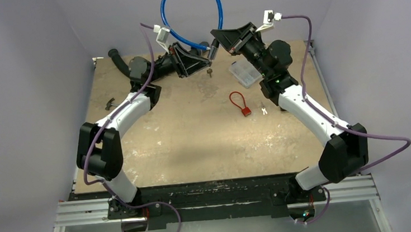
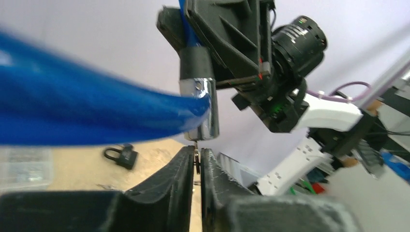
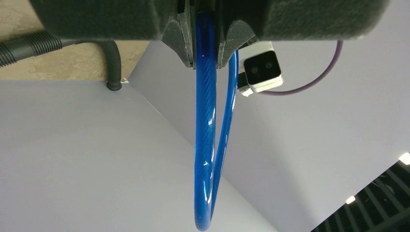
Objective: Lock with the key
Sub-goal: Lock the lock.
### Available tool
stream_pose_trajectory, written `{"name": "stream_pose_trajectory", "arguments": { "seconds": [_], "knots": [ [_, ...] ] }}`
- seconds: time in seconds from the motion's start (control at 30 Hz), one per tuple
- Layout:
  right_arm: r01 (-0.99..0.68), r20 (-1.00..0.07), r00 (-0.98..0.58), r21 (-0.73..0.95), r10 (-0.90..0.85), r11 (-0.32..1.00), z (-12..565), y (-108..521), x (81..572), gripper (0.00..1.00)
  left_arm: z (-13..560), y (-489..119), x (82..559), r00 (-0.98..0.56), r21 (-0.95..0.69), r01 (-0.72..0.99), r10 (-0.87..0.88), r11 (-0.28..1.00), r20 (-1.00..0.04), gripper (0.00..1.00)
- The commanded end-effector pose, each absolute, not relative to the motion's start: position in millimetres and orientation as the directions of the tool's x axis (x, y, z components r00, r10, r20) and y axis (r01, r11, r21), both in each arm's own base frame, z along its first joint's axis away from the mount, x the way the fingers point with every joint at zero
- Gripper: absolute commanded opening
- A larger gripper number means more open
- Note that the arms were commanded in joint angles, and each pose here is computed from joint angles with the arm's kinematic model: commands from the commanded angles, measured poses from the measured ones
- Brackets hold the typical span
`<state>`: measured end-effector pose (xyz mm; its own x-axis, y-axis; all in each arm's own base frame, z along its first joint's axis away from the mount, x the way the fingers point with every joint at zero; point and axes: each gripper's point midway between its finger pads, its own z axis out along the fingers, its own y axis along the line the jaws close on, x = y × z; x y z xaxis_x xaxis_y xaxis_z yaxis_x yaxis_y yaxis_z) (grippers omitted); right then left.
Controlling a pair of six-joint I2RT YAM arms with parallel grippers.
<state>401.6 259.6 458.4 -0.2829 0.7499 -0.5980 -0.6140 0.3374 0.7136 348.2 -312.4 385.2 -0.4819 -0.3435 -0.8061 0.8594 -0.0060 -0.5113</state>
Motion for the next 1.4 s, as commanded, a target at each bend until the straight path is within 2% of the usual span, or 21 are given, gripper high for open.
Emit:
{"name": "stream_pose_trajectory", "arguments": {
  "seconds": [0.0, 0.1, 0.23, 0.33, 0.47, 0.57, 0.67, 0.83, 0.93, 1.03, 1.23, 1.3, 1.37],
  "knots": [
    [-0.735, -0.594, -0.17, 0.608, 0.786, 0.301, 511.2, 247.0, 372.5, 0.0, 397.1, -308.5, 313.6, -0.394, -0.386, 0.918, -0.285, -0.085, -0.874, 0.24],
    [-0.736, -0.604, -0.158, 0.6, 0.781, 0.314, 509.5, 244.1, 372.7, 0.0, 393.1, -299.3, 311.2, -0.341, -0.341, 0.939, -0.269, -0.048, -0.901, 0.48],
    [-0.736, -0.612, -0.147, 0.593, 0.777, 0.327, 507.5, 240.7, 372.2, 0.0, 385.1, -281.9, 320.3, -0.287, -0.309, 0.949, -0.232, 0.067, -0.93, 0.59],
    [-0.737, -0.616, -0.146, 0.59, 0.774, 0.33, 506.0, 240.2, 370.7, 0.0, 385.5, -274.0, 321.5, -0.25, -0.279, 0.953, -0.216, 0.115, -0.944, 0.63],
    [-0.752, -0.634, -0.142, 0.568, 0.76, 0.333, 505.8, 242.5, 368.1, 0.0, 399.4, -267.2, 323.4, -0.179, -0.219, 0.961, -0.229, 0.166, -0.957, 0.63],
    [-0.77, -0.675, -0.114, 0.523, 0.729, 0.364, 501.5, 244.7, 365.0, 0.0, 417.1, -260.5, 324.6, 0.013, -0.019, 0.977, -0.145, 0.214, -0.989, 0.62],
    [-0.769, -0.709, -0.072, 0.488, 0.701, 0.414, 493.2, 241.8, 364.3, 0.0, 413.5, -253.3, 323.9, 0.116, 0.116, 0.967, 0.012, 0.227, -0.993, 0.55],
    [-0.782, -0.77, -0.056, 0.43, 0.636, 0.451, 470.4, 245.8, 358.9, 0.0, 443.3, -249.5, 315.8, 0.22, 0.218, 0.948, 0.018, 0.233, -0.975, 0.51],
    [-0.791, -0.798, -0.046, 0.396, 0.6, 0.467, 460.2, 248.3, 356.9, 0.0, 462.1, -242.5, 329.6, 0.355, 0.363, 0.886, 0.081, 0.29, -0.931, 0.55],
    [-0.788, -0.809, -0.076, 0.406, 0.582, 0.462, 448.1, 250.7, 355.9, 0.0, 459.2, -238.6, 352.5, 0.442, 0.487, 0.826, 0.21, 0.284, -0.872, 0.56],
    [-0.777, -0.827, -0.147, 0.435, 0.542, 0.454, 417.4, 255.9, 350.9, 0.0, 468.3, -236.5, 369.8, 0.616, 0.695, 0.676, 0.328, 0.247, -0.716, 0.57],
    [-0.773, -0.828, -0.17, 0.449, 0.534, 0.449, 409.3, 257.3, 347.7, 0.0, 471.0, -239.4, 376.5, 0.601, 0.682, 0.676, 0.326, 0.28, -0.73, 0.57],
    [-0.757, -0.826, -0.174, 0.461, 0.536, 0.464, 403.2, 255.6, 347.2, 0.0, 480.2, -247.0, 378.8, 0.486, 0.535, 0.766, 0.223, 0.357, -0.845, 0.57]
  ]
}}
